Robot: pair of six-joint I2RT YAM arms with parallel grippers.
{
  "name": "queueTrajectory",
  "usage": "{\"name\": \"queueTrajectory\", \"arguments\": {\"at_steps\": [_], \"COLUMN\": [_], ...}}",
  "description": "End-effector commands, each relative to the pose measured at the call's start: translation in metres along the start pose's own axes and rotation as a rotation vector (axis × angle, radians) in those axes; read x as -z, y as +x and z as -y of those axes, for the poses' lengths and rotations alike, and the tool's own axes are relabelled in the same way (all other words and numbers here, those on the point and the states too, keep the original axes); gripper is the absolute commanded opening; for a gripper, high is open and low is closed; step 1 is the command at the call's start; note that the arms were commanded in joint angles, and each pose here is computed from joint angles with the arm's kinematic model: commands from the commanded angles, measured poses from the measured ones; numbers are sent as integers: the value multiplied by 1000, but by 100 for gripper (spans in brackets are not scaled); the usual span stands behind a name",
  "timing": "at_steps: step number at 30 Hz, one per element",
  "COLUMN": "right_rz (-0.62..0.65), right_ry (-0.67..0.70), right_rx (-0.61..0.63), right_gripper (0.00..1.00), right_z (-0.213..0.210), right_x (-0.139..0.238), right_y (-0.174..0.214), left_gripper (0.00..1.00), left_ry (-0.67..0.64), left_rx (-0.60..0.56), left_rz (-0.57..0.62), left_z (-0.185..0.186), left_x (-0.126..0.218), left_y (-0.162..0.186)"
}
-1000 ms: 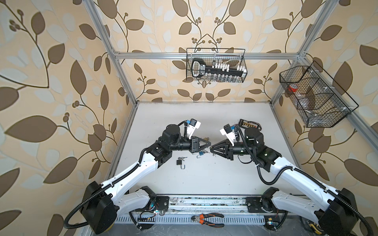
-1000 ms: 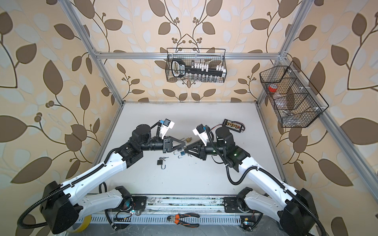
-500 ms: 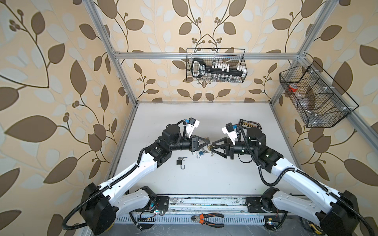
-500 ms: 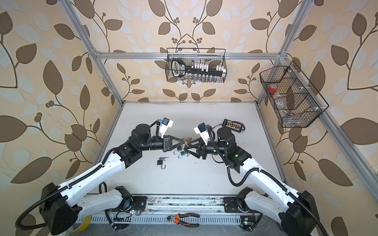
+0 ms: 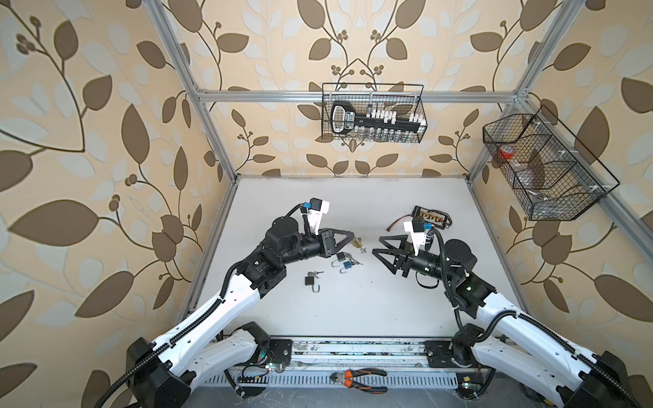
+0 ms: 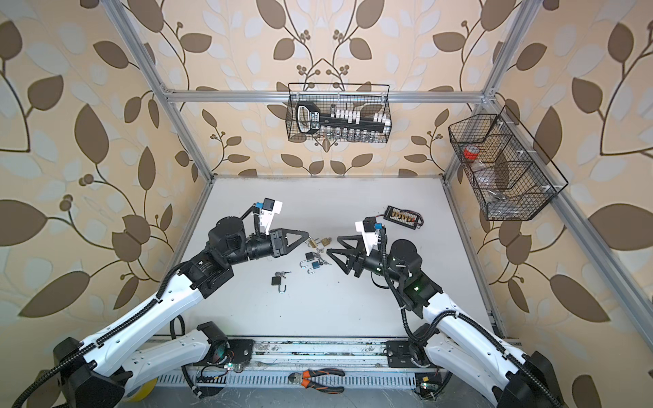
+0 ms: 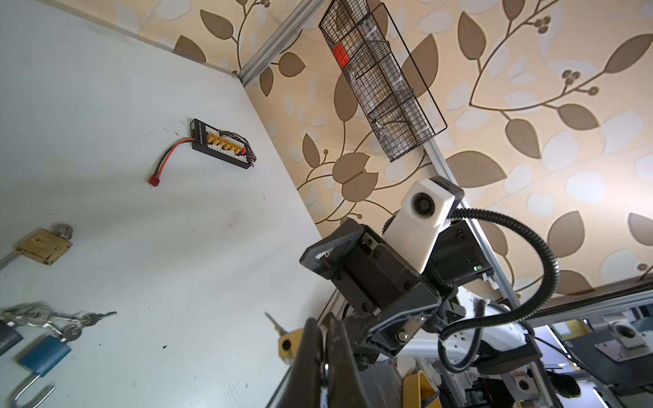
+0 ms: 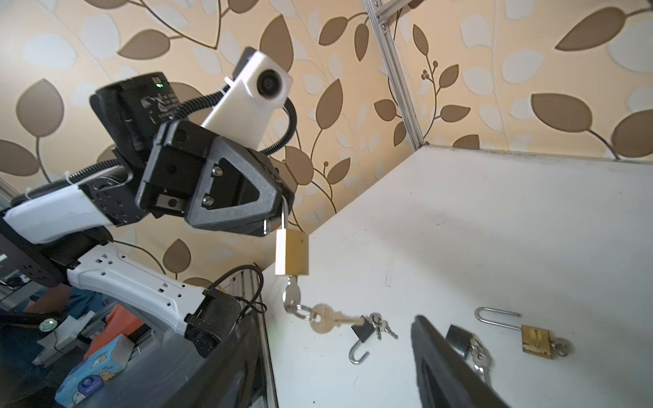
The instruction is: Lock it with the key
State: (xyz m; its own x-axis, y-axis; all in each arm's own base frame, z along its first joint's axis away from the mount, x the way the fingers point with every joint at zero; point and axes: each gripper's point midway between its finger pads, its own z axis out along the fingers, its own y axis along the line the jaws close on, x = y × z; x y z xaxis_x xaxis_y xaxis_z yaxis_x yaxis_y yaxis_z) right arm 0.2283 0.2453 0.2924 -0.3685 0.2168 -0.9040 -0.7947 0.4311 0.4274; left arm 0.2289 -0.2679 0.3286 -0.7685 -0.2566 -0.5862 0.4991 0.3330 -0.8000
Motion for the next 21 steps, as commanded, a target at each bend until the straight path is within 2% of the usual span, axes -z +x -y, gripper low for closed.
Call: {"name": "queueTrajectory", "arguments": {"at_steps": [1,6,11,21], "right_rz": [125,138,96,80], "right_ry": [-62,-123,-115,-84], "right_rx": [65,118,179,164], "right_gripper": [64,55,55,51], "right_z": [-16,-30,-40,-38], "right_x": [4,-4,-22,-43], "right_y": [-26,-33,-28,-23], "left_gripper": [0,0,0,0], "left_ry": [108,122,128,134], "left_rx": [-12,15,12,4], "left_rz": [72,89,90,67], "left_z": [40,44,47,48], "left_x": [3,3,5,7], "left_y": [-26,-32,-32,-26]}}
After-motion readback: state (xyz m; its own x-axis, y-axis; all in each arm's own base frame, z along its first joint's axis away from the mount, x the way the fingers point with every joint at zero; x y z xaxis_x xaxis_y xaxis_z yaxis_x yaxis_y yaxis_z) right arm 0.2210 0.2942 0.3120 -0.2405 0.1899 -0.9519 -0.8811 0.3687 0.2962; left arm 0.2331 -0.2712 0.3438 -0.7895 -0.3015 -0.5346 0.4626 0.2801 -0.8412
